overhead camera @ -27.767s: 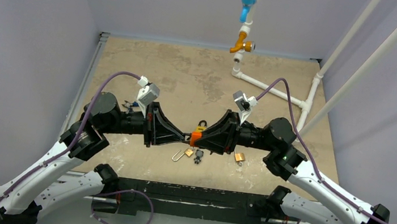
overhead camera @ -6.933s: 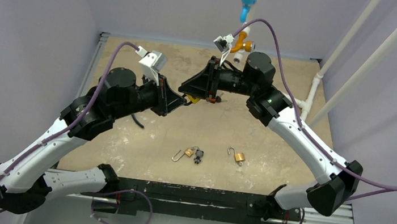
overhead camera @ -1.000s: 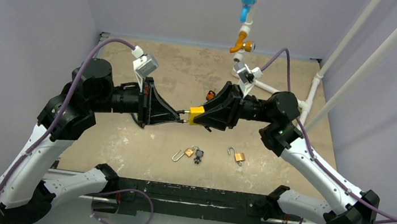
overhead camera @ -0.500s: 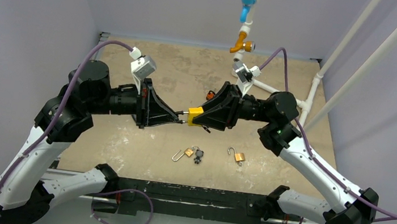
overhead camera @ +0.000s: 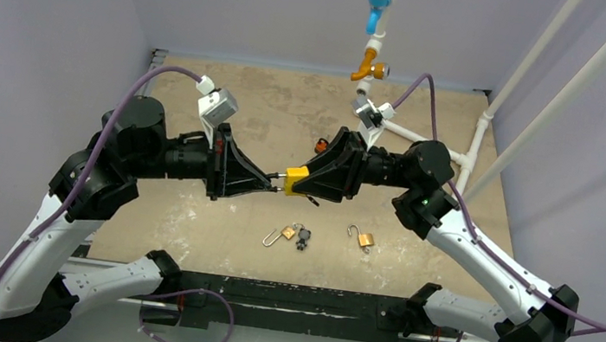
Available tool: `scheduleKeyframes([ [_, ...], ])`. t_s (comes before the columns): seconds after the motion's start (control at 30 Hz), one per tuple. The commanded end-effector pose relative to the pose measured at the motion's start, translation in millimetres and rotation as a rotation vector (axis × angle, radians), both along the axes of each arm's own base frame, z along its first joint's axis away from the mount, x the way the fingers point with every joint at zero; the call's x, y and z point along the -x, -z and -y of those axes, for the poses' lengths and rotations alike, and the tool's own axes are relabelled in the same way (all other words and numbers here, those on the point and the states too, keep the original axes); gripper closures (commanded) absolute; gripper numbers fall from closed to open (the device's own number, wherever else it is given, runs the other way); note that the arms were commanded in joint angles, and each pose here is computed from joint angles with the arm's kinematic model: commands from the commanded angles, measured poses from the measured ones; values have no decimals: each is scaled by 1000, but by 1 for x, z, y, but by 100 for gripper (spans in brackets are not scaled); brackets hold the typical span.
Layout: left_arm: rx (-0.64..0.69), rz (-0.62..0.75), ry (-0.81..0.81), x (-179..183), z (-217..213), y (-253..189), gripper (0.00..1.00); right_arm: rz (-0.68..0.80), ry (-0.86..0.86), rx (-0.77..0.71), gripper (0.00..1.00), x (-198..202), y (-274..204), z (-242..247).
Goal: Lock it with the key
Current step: Lock the lock.
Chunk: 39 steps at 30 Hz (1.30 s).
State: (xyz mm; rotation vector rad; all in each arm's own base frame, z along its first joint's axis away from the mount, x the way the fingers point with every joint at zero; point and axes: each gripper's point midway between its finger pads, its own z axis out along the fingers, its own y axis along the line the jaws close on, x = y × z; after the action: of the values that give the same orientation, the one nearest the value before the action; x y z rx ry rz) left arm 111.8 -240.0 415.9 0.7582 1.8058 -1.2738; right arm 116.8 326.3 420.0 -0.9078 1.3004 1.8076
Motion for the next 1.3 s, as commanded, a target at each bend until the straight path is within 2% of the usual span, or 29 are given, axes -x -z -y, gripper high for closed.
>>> scheduleKeyframes([
  [0.0, -12, 36, -78, -39, 21, 7, 100, 124, -103, -103, 100, 38, -40, -4],
  [0.43, -36, 26, -81, -46, 33, 19, 100, 130, -96, -109, 100, 39, -44, -14],
  [0.7, -91, 56, -188, -68, 26, 32, 100, 134, -128, -115, 100, 48, -47, -16],
  [1.03, -126, 81, -230, -77, 22, 39, 100, 144, -142, -122, 100, 53, -51, -16],
  [1.27, -106, 75, -205, -72, 25, 35, 100, 149, -115, -109, 100, 49, -48, -19],
])
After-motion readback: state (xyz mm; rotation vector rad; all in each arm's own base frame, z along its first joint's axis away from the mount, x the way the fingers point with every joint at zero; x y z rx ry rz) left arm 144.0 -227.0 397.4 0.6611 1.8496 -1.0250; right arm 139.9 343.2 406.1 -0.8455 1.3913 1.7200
